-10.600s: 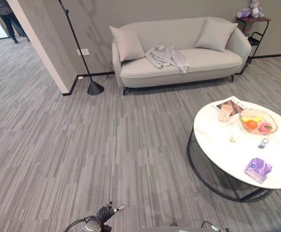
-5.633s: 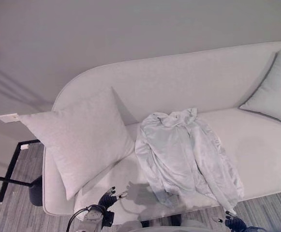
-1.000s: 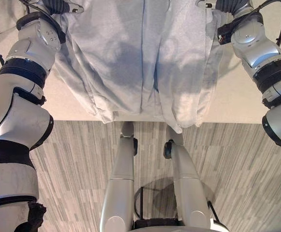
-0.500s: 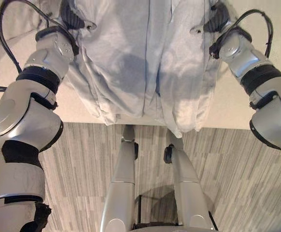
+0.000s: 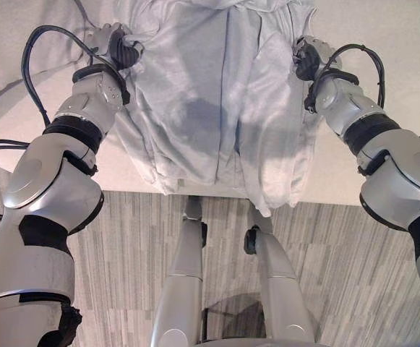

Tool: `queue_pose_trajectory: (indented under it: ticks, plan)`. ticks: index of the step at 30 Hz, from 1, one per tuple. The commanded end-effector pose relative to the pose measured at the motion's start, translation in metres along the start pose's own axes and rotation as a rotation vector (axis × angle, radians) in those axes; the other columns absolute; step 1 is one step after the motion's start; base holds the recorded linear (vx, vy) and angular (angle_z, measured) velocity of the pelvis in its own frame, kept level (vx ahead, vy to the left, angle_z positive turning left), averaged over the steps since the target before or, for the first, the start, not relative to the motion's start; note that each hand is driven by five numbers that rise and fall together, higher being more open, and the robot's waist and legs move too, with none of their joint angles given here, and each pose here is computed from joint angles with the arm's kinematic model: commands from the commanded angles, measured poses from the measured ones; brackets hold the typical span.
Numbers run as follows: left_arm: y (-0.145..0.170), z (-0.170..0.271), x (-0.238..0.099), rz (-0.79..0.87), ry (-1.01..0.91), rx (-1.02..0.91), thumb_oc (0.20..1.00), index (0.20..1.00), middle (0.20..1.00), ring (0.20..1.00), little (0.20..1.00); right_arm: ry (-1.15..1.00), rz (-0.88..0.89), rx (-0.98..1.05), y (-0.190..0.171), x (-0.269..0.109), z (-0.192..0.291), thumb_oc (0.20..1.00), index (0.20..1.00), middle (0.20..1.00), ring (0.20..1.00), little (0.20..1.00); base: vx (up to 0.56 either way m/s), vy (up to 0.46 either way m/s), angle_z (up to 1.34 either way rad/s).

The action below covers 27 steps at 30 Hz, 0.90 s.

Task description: Hang the clothes on the sofa on the clothes rack.

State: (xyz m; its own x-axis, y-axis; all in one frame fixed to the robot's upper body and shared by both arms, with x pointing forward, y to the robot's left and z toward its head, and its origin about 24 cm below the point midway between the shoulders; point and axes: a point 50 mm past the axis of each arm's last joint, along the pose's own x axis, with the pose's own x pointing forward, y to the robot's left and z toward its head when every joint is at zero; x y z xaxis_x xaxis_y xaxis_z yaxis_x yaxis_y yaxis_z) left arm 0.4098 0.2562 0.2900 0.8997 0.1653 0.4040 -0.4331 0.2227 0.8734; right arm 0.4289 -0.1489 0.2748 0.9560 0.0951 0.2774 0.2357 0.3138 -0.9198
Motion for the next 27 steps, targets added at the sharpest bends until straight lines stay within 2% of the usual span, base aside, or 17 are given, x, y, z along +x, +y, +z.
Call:
queue_pose_trajectory:
  ticks: [1, 3, 4, 10, 15, 20, 27]
  plan:
    - [0.058, -0.033, 0.002, 0.181, 0.066, -0.002, 0.2, 0.2, 0.2, 0.2, 0.2, -0.163, 0.141, 0.075, 0.034, -0.009, 0.032, 0.2, 0.2, 0.2, 0.2, 0.2, 0.0, 0.0, 0.0]
    - [0.059, -0.034, 0.0, 0.196, 0.061, -0.013, 0.2, 0.2, 0.2, 0.2, 0.2, -0.192, 0.118, 0.091, 0.028, -0.011, 0.033, 0.2, 0.2, 0.2, 0.2, 0.2, -0.02, -0.007, -0.06]
    - [0.063, -0.036, -0.003, 0.235, 0.041, -0.058, 0.2, 0.2, 0.2, 0.2, 0.2, -0.272, 0.061, 0.145, 0.013, -0.019, 0.035, 0.2, 0.2, 0.2, 0.2, 0.2, -0.02, -0.015, -0.09]
    - [0.076, -0.021, -0.009, 0.339, -0.076, -0.115, 0.2, 0.2, 0.2, 0.2, 0.2, -0.433, -0.098, 0.357, -0.019, -0.046, 0.03, 0.2, 0.2, 0.2, 0.2, 0.2, -0.01, -0.022, -0.02]
    - [0.104, -0.004, -0.021, 0.488, -0.221, -0.164, 0.2, 0.2, 0.2, 0.2, 0.2, -0.537, -0.245, 0.458, -0.047, -0.069, 0.028, 0.2, 0.2, 0.2, 0.2, 0.2, -0.03, -0.044, 0.03]
    - [0.107, -0.009, -0.043, 0.58, -0.275, -0.21, 0.2, 0.2, 0.2, 0.2, 0.2, -0.563, -0.361, 0.409, -0.062, -0.086, 0.019, 0.2, 0.2, 0.2, 0.2, 0.2, 0.02, -0.097, -0.02]
    - [0.094, -0.051, -0.087, 0.648, -0.216, -0.237, 0.2, 0.2, 0.2, 0.2, 0.2, -0.524, -0.435, 0.312, -0.063, -0.112, -0.007, 0.2, 0.2, 0.2, 0.2, 0.2, 0.06, -0.134, 0.06]
